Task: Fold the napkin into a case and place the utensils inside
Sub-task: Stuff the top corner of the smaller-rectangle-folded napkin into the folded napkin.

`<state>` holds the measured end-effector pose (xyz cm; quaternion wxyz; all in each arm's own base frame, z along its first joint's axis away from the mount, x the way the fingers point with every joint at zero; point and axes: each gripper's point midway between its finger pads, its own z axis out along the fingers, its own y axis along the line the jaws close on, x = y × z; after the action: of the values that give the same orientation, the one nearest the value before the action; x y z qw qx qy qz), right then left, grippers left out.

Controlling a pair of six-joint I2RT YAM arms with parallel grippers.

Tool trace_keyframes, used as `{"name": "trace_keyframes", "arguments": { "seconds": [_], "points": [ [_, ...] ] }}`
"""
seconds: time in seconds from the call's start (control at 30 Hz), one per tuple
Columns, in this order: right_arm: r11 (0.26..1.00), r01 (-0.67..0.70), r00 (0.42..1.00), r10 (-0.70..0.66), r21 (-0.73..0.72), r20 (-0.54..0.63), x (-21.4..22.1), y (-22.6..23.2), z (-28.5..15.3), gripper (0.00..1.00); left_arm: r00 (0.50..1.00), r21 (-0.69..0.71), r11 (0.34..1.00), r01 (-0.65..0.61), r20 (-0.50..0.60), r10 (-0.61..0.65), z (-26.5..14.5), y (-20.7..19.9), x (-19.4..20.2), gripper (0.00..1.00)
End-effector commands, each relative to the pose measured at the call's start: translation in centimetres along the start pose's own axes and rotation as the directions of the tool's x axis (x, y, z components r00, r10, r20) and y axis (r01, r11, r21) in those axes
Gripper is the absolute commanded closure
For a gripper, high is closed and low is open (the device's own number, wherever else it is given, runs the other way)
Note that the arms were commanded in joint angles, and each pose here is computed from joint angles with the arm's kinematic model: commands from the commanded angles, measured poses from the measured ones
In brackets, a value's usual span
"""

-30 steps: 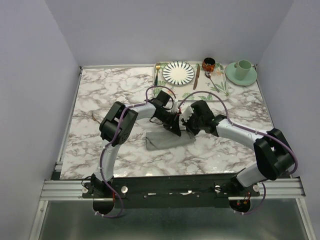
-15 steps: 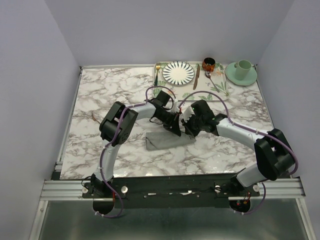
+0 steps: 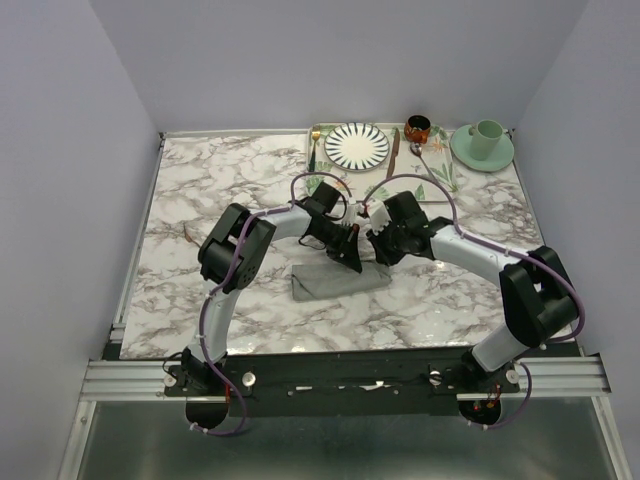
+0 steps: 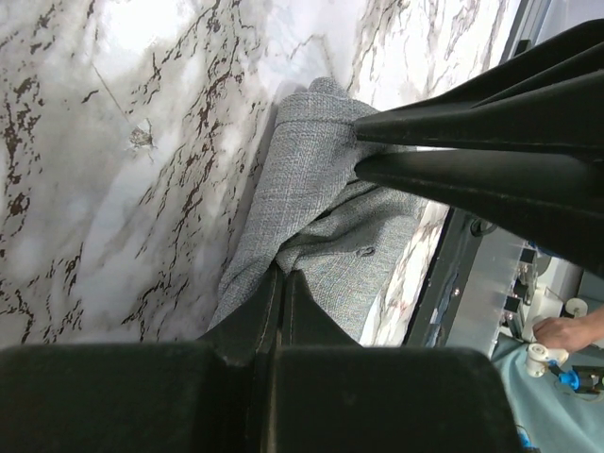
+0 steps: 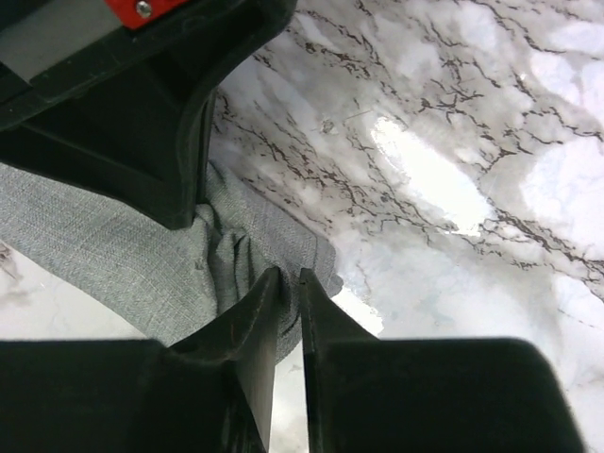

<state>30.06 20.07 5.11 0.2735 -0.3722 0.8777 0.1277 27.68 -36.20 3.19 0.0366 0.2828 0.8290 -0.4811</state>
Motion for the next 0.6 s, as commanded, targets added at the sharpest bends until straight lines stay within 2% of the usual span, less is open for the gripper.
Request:
{"name": "trace_keyframes", "arguments": {
  "seconds": [0.0,0.07,0.17,0.2,0.43,0.57],
  "points": [
    [0.998,0.018,1.0,-0.018,-0.054,-0.004,-0.5,0.9,-0.6,0.74,0.999,-0.087,0.996,0.02,-0.047,-0.024,0.4,2.0,2.4,1.0],
    [0.996,0.018,1.0,-0.019,-0.082,-0.016,-0.2,1.4,-0.5,0.75,1.0,-0.079,0.997,0.002,-0.031,-0.004,0.3,1.6,2.0,1.0],
    [0.996,0.01,1.0,-0.012,-0.085,-0.028,0.1,1.4,-0.3,0.88,0.999,-0.063,0.997,-0.053,0.003,0.053,-0.4,0.1,1.3,1.0],
    [0.997,0.005,0.999,-0.008,-0.083,-0.037,0.3,1.3,-0.1,0.99,0.996,-0.053,0.995,-0.085,0.02,0.086,-0.7,-0.9,0.8,1.0],
    [0.996,-0.044,0.998,0.041,-0.074,-0.043,0.3,0.9,0.1,0.99,0.974,-0.024,0.976,-0.216,0.068,0.218,-1.5,-4.1,0.0,1.0],
    [0.993,-0.088,0.996,0.086,-0.08,-0.036,0.1,0.6,-0.1,0.99,0.966,-0.018,0.969,-0.245,0.083,0.245,-1.5,-4.6,-0.1,1.0]
  ]
}}
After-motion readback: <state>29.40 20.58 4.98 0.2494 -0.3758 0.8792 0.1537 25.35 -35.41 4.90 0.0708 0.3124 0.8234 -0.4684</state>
